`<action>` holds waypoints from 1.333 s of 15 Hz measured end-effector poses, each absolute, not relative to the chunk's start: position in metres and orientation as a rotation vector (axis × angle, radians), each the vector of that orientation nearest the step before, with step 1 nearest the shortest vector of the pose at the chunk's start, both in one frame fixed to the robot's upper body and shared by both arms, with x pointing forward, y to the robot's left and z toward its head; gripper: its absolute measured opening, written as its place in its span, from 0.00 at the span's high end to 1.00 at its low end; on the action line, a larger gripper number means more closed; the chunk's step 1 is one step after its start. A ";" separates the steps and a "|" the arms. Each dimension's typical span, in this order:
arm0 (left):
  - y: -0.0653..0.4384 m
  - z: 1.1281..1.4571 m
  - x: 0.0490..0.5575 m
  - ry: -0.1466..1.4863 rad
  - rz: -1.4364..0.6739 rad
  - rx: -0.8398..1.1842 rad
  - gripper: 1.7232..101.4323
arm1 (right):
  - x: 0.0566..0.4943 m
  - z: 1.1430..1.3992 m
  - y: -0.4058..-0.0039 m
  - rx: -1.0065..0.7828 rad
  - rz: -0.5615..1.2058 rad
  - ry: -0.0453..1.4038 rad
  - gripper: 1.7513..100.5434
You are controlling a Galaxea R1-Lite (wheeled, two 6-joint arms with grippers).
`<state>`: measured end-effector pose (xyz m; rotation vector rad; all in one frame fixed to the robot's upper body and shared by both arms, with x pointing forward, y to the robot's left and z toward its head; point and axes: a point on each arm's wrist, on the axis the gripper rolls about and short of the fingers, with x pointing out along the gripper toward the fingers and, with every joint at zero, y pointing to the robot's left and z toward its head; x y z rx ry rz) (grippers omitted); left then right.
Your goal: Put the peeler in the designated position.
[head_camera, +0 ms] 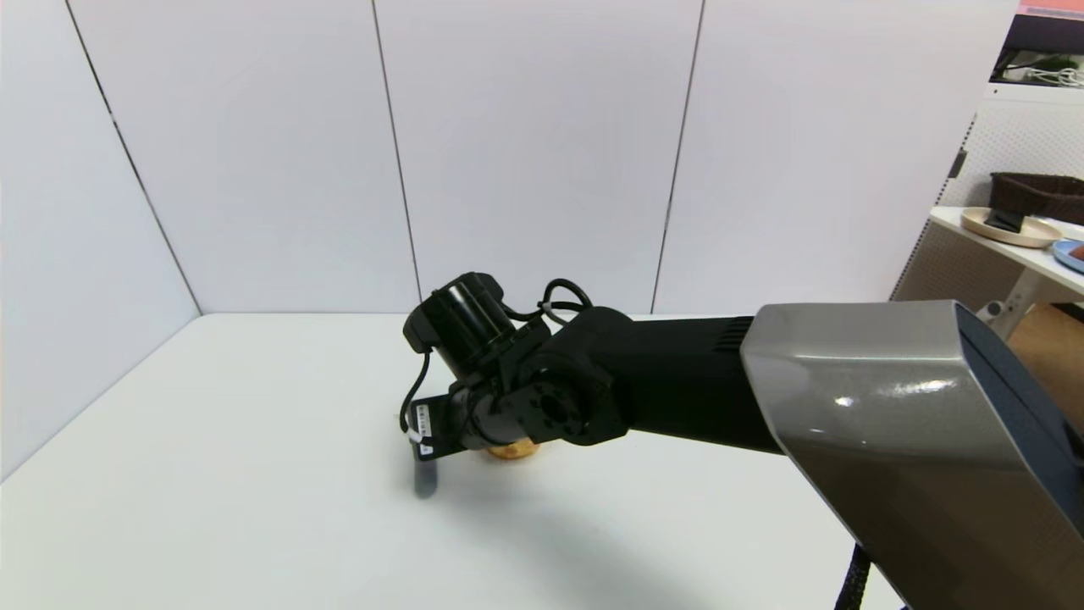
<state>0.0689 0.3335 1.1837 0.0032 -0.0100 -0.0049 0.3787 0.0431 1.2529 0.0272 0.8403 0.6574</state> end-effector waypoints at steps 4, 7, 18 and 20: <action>0.333 1.184 0.069 -0.011 -0.005 0.003 0.04 | 0.377 1.304 0.020 0.101 0.695 0.757 0.25; 0.333 1.184 0.069 -0.011 -0.005 0.003 0.04 | 0.368 1.371 -0.018 0.175 0.755 0.626 0.18; 0.333 1.184 0.069 -0.010 -0.004 0.003 0.04 | 0.338 1.439 -0.271 0.040 0.713 0.377 0.06; 0.333 1.184 0.069 -0.011 -0.004 0.003 0.04 | 0.299 1.422 -0.294 0.020 0.660 0.386 0.05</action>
